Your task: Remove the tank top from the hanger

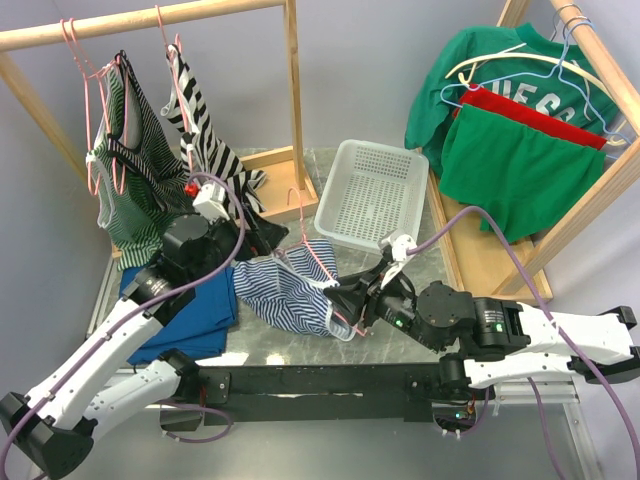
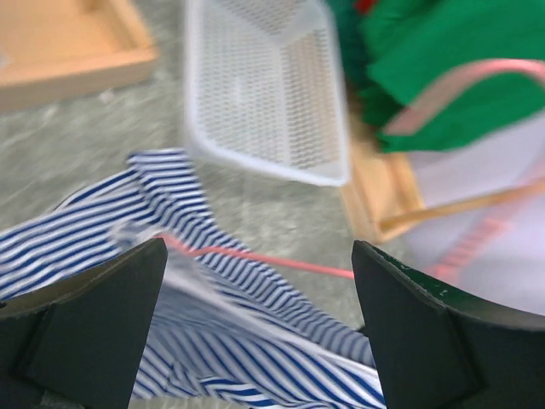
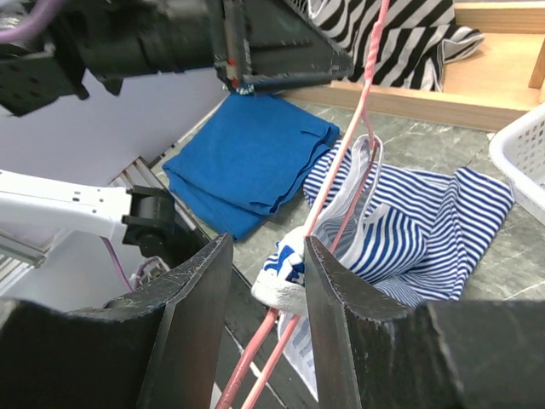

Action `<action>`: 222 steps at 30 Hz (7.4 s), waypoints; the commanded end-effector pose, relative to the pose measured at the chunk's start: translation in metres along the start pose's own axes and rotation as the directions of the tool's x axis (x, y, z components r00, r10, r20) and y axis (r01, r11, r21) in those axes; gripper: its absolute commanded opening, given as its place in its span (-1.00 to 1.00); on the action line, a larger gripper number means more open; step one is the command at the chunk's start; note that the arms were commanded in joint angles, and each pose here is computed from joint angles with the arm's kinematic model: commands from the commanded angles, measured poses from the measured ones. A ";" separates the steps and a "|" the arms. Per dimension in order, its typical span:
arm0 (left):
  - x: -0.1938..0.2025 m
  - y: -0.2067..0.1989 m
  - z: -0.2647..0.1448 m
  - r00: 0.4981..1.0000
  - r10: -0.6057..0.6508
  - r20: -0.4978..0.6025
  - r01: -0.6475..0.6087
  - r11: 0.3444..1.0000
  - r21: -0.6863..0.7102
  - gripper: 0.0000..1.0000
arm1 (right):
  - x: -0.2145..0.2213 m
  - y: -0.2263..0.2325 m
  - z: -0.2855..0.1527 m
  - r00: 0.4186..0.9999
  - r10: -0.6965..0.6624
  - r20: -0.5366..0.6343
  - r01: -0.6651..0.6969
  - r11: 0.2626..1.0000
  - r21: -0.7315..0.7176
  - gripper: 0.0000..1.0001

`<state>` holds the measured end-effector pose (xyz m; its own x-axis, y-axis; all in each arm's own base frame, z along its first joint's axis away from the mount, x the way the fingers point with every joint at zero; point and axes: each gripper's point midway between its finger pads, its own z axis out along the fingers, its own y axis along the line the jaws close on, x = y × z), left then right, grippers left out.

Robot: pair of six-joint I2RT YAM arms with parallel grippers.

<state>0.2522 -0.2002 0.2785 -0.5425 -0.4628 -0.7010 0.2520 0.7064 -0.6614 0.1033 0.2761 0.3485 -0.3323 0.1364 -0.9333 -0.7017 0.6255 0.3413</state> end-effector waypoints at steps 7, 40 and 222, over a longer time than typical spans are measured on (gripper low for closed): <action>-0.032 -0.090 0.000 0.977 0.187 0.102 -0.211 0.922 0.325 0.93 | -0.016 0.015 0.001 0.998 0.049 0.037 -0.048 0.998 -0.044 -1.00; -0.031 -0.113 0.002 0.957 0.287 0.037 -0.282 0.901 0.330 -0.98 | -0.015 -0.021 -0.003 0.999 0.017 -0.044 -0.007 0.978 0.207 0.18; -0.006 -0.104 0.006 0.929 0.365 0.062 -0.368 0.890 0.267 -0.42 | 0.000 -0.026 0.036 0.976 0.105 -0.191 -0.065 0.977 0.204 -1.00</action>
<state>0.2354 -0.2709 0.3374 -0.3851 -0.1940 -0.9022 0.6203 0.6694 -0.4087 0.1375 0.2860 0.2980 -0.5598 -0.0572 -0.8267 -0.5391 0.7827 0.3109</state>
